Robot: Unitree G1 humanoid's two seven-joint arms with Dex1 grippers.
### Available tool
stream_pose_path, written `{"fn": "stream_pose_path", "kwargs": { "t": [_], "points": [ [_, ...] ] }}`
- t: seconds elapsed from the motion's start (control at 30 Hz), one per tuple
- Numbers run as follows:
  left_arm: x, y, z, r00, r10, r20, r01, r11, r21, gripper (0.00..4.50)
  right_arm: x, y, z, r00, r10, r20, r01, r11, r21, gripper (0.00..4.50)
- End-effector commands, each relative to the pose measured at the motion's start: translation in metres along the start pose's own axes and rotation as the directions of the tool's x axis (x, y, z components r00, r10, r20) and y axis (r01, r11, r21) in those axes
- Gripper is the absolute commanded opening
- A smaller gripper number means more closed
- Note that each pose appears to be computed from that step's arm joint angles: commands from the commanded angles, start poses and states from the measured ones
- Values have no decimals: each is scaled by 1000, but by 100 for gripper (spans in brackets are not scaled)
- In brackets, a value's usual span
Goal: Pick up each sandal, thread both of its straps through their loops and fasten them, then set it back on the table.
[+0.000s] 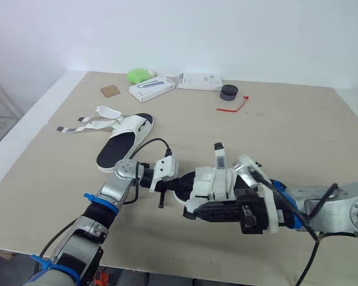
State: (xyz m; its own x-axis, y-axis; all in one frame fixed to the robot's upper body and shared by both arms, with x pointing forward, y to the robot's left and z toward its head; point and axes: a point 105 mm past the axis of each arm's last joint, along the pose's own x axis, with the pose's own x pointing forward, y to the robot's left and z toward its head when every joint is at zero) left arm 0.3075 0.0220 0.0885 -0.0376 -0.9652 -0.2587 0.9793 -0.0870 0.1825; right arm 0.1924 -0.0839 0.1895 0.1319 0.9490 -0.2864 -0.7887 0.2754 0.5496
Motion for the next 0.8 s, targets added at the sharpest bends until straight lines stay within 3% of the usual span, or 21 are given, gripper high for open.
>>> {"fn": "stream_pose_path", "kwargs": {
  "t": [0.03,0.2,0.33,0.8],
  "points": [
    [2,-23,-52,985,-52,-165,27,988,-150,0,0,-15,52,976,-45,212,54,998,-39,5],
    [3,-21,-51,985,-47,-164,23,989,-146,0,0,-79,71,912,-313,264,286,948,138,5],
    [1,-21,-51,985,-41,-166,17,989,-146,0,-6,-112,63,861,-456,224,406,883,235,5],
    [0,-20,-52,985,-32,-170,7,989,-147,0,-31,-127,62,788,-546,284,450,826,340,5]
  ]
}}
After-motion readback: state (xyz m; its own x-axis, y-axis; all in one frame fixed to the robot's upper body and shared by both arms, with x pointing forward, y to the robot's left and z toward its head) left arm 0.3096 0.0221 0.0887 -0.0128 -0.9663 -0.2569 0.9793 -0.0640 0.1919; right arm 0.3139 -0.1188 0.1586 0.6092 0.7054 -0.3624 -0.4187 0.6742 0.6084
